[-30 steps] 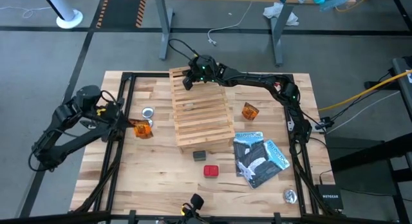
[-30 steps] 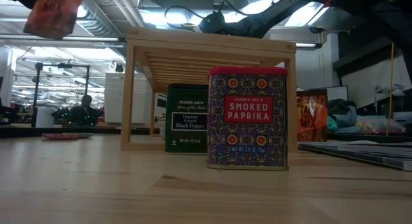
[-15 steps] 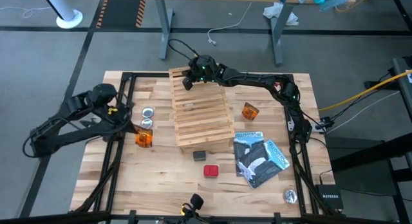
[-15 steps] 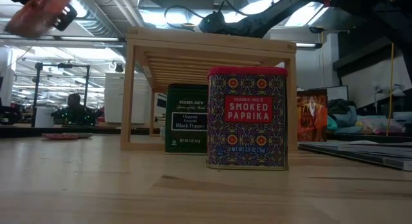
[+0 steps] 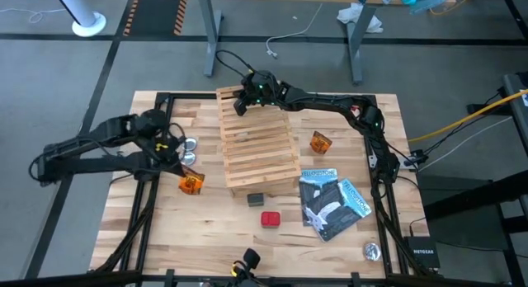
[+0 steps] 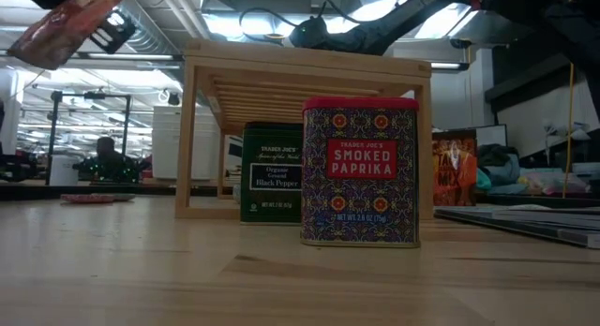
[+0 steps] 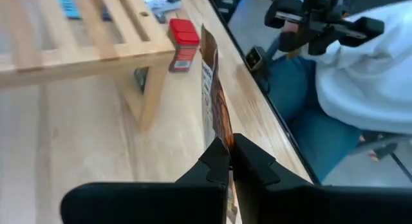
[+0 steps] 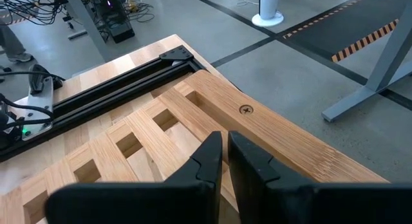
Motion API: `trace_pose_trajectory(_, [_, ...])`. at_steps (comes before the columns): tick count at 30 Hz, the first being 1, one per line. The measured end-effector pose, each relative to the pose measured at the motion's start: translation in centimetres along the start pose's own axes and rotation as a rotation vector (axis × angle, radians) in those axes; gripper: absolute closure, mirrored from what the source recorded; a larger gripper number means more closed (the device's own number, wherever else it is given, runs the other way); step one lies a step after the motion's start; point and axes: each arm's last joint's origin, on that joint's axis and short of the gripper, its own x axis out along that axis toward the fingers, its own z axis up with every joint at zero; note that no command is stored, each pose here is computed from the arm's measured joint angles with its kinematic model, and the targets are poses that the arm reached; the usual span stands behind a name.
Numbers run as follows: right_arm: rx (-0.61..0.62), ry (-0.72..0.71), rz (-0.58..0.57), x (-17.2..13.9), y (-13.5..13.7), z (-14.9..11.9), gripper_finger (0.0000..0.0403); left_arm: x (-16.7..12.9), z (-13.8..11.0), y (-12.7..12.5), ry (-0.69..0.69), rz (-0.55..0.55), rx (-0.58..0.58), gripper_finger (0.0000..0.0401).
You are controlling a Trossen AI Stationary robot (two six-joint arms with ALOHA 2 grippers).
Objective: Shelf spices
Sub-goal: Remove the orange seasoning pack from the shelf
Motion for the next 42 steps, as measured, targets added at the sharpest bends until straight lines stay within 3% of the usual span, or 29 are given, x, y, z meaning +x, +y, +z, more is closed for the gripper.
trace_pose_trajectory(4, [0.000,0.003,0.018,0.0,0.1,0.0,0.0370,2.1,1.5,0.7,-0.044,-0.053,0.142,0.0401])
trace_pose_trajectory(8, [0.000,0.002,0.018,0.0,0.1,0.0,0.0370,3.4,2.6,0.7,-0.058,-0.010,0.205,0.0401])
trace_pose_trajectory(13, [0.000,0.006,0.044,0.0,0.1,0.0,0.0370,4.5,2.7,0.3,-0.015,0.018,0.154,0.0401])
trace_pose_trajectory(30, [-0.022,0.061,0.447,-0.3,2.3,-0.1,0.0370,8.9,3.7,-2.6,-0.007,0.064,0.065,0.0401])
trace_pose_trajectory(42, [-0.087,0.044,0.509,-1.0,4.0,0.2,0.0370,12.7,3.3,-5.4,-0.014,0.138,-0.038,0.0401])
